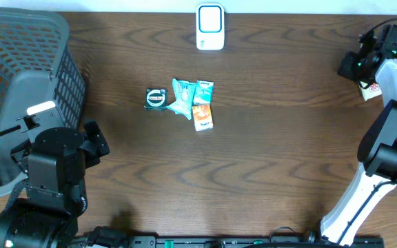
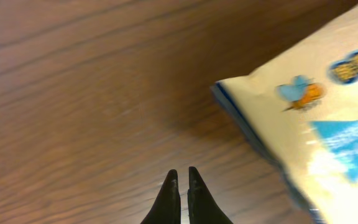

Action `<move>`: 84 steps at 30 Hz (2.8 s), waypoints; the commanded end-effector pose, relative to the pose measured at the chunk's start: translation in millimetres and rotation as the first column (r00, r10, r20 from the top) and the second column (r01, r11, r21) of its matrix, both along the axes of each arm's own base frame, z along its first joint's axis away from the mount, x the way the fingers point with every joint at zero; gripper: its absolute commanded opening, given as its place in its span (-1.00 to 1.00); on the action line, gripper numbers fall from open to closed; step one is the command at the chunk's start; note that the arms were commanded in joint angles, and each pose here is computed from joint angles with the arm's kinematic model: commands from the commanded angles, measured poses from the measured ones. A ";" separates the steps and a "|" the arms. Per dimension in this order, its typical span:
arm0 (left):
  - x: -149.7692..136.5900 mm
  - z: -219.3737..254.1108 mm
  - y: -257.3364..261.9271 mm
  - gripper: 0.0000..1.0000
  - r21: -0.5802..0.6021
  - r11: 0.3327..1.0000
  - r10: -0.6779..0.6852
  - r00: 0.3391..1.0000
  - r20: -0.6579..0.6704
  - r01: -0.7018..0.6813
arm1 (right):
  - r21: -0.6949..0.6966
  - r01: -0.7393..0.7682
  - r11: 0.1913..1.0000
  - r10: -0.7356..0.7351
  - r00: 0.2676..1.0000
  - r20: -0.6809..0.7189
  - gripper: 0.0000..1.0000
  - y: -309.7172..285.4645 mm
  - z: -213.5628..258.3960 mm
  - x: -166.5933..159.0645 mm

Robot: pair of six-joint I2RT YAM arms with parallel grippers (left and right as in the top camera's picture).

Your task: Scan the item barcode

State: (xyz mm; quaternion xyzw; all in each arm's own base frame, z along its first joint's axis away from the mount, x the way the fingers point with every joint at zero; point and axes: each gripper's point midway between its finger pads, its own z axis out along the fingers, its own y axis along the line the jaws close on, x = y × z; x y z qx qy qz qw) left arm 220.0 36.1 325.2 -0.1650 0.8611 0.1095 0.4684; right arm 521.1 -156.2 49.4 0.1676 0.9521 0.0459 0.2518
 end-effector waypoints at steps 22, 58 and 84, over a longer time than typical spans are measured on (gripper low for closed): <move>-0.7 3.6 2.0 0.95 0.002 1.000 0.010 1.000 0.009 -0.010 | -0.163 0.061 0.985 -0.073 0.995 -0.067 -0.98 -42.7 -37.8 -5.6; -0.8 3.5 2.0 0.96 0.002 1.000 0.010 1.000 0.009 -0.010 | -0.076 -0.031 0.997 0.039 0.993 0.113 -0.98 -13.2 10.8 25.5; -0.7 3.6 2.0 0.95 0.002 1.000 0.010 1.000 0.009 -0.010 | -0.254 0.036 0.967 -0.036 0.999 0.004 -0.98 -59.3 -27.2 10.7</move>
